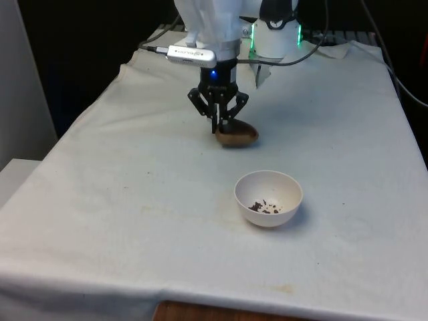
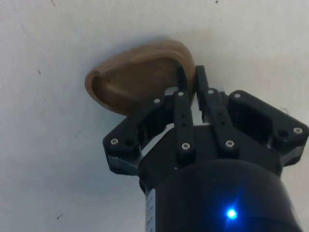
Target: Pour the coffee beans from the cup into the bowl.
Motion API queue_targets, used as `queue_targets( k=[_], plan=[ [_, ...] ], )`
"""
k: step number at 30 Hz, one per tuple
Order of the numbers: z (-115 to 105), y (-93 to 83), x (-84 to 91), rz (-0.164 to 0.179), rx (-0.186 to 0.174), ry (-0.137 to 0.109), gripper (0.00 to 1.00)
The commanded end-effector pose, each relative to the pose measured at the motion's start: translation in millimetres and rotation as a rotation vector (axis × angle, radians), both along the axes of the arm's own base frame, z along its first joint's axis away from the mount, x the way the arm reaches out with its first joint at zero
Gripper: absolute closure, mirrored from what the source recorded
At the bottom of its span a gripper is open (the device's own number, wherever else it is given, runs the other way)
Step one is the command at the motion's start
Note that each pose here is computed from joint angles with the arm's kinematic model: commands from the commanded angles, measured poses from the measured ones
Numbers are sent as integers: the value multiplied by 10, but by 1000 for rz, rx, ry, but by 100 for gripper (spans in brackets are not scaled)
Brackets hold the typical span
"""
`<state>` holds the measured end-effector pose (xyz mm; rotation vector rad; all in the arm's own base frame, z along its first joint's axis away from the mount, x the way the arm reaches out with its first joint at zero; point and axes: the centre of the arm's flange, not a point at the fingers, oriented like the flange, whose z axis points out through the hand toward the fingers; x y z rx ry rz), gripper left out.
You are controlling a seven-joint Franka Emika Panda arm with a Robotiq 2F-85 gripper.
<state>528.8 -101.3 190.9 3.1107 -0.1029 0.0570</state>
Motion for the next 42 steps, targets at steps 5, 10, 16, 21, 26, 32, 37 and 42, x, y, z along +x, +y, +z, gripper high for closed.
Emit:
queue_targets(
  k=[5,10,16,21,26,32,37,42],
  plan=[
    [23,4,-27,4,0,-8,87],
    [25,-1,-30,5,0,-8,53],
    [25,-1,-30,6,0,-8,22],
    [112,-4,-36,3,3,-12,0],
    [259,9,-53,1,3,-22,0],
    [419,15,-60,2,5,-35,0],
    [621,43,-82,3,3,-42,0],
    [779,65,-84,7,2,-46,0]
  ],
)
